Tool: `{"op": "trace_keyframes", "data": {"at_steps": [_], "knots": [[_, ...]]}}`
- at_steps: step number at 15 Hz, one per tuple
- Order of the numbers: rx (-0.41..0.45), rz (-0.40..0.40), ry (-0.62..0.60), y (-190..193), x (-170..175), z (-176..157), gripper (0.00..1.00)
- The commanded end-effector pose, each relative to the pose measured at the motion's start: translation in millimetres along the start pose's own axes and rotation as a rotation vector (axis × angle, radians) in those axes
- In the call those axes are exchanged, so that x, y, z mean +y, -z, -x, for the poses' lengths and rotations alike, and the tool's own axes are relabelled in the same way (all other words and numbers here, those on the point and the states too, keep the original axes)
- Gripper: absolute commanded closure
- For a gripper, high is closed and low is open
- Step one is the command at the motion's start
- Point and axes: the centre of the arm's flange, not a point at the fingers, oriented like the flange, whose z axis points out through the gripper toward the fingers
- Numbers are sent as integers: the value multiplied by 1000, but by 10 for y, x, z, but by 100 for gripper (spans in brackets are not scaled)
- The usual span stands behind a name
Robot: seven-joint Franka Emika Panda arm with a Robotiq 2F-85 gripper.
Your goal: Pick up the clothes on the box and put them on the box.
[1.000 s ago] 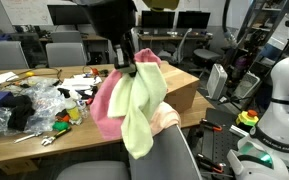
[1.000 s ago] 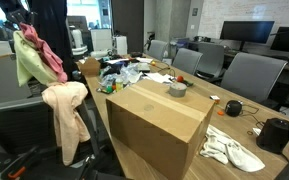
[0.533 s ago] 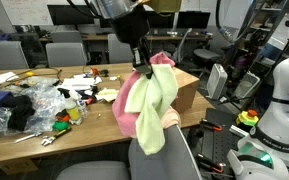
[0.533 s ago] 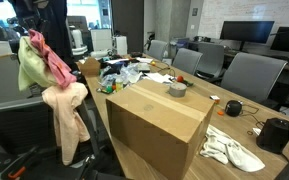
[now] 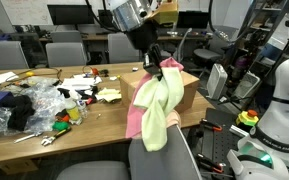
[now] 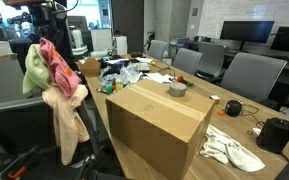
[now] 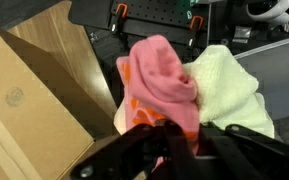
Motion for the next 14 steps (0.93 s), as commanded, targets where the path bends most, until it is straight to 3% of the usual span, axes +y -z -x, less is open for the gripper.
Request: {"op": "trace_keyframes", "data": {"at_steps": [1,7,14], "knots": [[-34,-56,-68,-214,206,98,97],[-82,-86,-170,-517,397,67,97],[-57,4,-330,-861,406,-111,97]]}}
